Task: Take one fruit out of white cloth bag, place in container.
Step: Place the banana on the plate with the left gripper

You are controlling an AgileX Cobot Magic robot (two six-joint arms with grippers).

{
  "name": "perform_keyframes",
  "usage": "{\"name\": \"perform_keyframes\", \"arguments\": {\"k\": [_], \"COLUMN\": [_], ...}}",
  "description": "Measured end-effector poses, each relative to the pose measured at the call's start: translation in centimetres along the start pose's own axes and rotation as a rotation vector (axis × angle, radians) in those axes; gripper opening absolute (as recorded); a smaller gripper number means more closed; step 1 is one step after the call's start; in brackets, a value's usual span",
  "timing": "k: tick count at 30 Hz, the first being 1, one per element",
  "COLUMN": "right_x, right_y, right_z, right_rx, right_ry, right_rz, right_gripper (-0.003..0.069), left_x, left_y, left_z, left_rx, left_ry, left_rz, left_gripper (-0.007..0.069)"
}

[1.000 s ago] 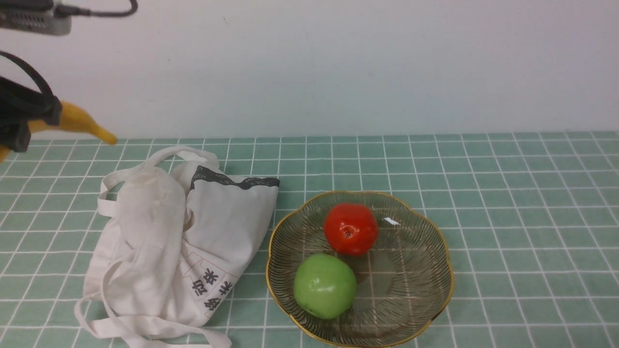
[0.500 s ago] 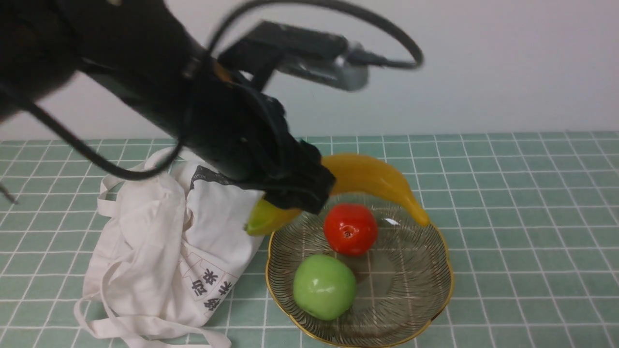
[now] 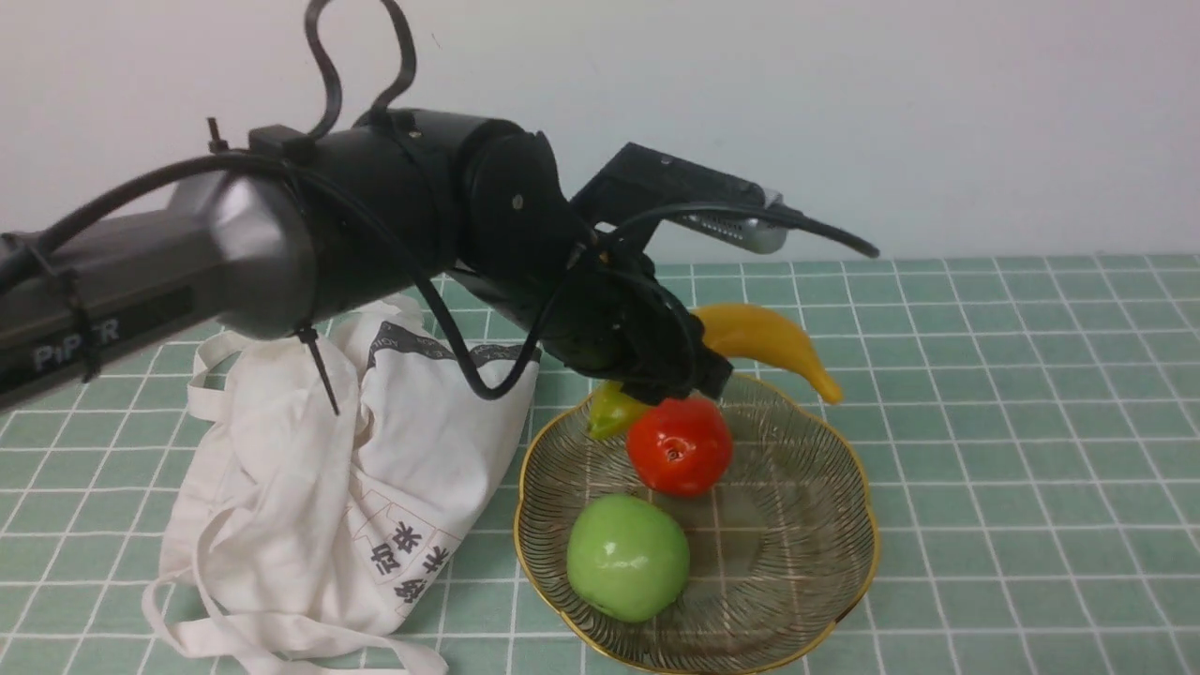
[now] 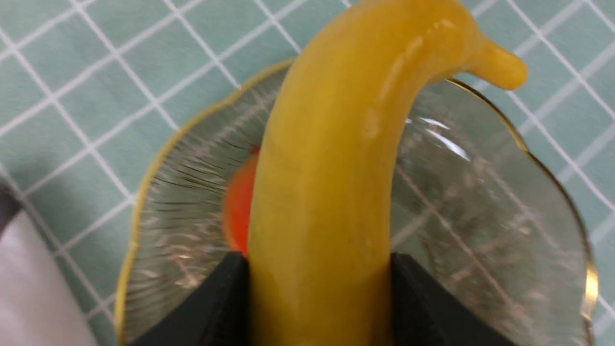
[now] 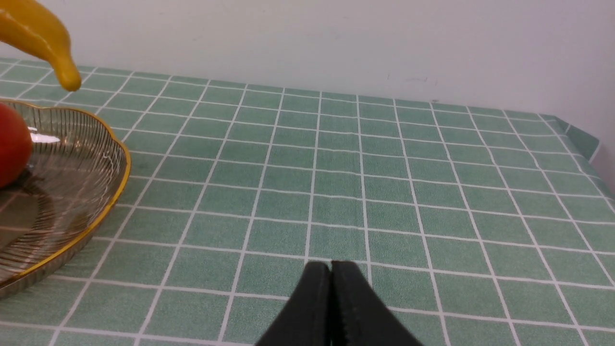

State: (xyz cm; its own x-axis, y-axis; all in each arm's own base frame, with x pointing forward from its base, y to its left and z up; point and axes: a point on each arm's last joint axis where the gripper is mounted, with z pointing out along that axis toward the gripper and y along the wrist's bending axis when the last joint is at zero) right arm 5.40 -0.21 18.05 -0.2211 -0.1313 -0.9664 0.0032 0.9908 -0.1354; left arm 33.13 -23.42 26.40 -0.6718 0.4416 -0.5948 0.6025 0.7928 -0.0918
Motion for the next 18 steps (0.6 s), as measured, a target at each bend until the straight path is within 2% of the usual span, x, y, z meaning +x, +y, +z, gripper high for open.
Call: {"name": "perform_keyframes", "arguments": {"k": [7, 15, 18], "right_x": [0.0, 0.0, 0.0], "right_y": [0.0, 0.0, 0.0], "right_z": [0.0, 0.0, 0.0], "right_rx": [0.000, 0.000, 0.000], "right_ry": [0.000, 0.000, 0.000], "right_rz": [0.000, 0.000, 0.000], "right_gripper": [-0.0015, -0.0015, -0.0015], "left_x": [0.5, 1.8, 2.2], "left_y": [3.8, 3.7, 3.9], "left_z": [1.5, 4.1, 4.9], "left_rx": [-0.060, -0.051, -0.052], "left_ry": [0.017, 0.112, 0.134], "left_rz": [-0.194, -0.168, -0.165], "left_gripper": [0.0324, 0.0329, 0.0377]}}
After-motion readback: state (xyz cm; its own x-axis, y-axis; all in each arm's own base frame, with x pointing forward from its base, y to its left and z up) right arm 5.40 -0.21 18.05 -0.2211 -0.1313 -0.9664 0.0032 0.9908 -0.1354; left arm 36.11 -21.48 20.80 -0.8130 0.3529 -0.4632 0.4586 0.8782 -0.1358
